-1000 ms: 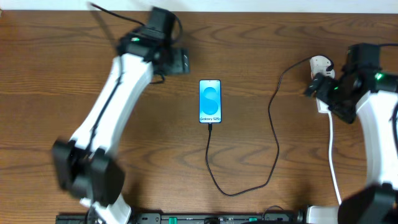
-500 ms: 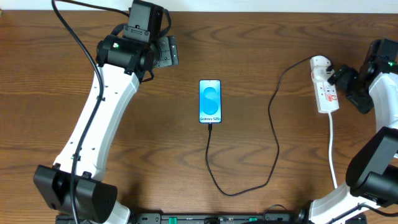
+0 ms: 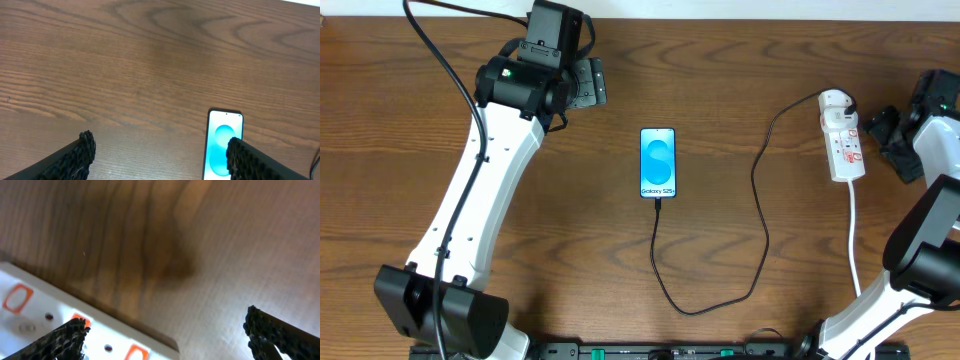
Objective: Plug charger to phone and switch on socket
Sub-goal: 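Move the right gripper over the white power strip's orange switch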
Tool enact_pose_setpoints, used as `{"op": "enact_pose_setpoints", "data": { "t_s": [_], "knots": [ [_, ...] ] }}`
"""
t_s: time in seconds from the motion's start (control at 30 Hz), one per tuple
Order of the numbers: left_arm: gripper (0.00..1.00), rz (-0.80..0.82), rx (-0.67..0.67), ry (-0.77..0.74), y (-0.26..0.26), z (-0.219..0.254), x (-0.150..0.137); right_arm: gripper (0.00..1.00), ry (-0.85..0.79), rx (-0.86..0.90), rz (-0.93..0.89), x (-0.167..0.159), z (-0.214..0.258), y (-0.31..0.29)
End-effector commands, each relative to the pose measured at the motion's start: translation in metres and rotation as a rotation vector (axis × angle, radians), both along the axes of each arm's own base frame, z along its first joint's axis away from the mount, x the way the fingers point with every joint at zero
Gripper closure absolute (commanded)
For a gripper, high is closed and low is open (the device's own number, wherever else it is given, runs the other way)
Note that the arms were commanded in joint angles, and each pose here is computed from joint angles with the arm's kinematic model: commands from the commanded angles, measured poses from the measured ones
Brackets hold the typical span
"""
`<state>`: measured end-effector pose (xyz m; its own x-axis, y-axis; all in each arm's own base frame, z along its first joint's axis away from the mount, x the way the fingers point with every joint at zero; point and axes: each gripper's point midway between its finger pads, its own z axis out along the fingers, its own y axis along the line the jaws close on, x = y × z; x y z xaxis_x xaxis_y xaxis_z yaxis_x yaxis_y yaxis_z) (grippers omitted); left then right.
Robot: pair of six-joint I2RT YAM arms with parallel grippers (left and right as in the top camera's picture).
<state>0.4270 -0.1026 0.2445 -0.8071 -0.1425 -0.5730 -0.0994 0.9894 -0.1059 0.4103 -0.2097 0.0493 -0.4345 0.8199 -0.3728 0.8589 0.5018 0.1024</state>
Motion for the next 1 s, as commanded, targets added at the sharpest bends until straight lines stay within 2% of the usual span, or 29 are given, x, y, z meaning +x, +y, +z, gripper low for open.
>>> {"op": "enact_pose_setpoints", "data": {
  "t_s": [0.0, 0.17, 0.47, 0.97],
  "knots": [
    [0.15, 0.004, 0.023, 0.010, 0.004, -0.005, 0.001, 0.01, -0.073, 0.062, -0.003, 0.015, 0.002, 0.004],
    [0.15, 0.004, 0.023, 0.010, 0.004, -0.005, 0.001, 0.01, -0.103, 0.100, 0.000, 0.022, 0.000, 0.010],
    [0.15, 0.004, 0.023, 0.010, 0.004, -0.005, 0.001, 0.01, -0.050, 0.141, -0.043, 0.015, -0.024, 0.014],
    [0.15, 0.004, 0.023, 0.010, 0.004, -0.005, 0.001, 0.01, -0.051, 0.216, -0.025, 0.015, -0.029, 0.028]
  ]
}}
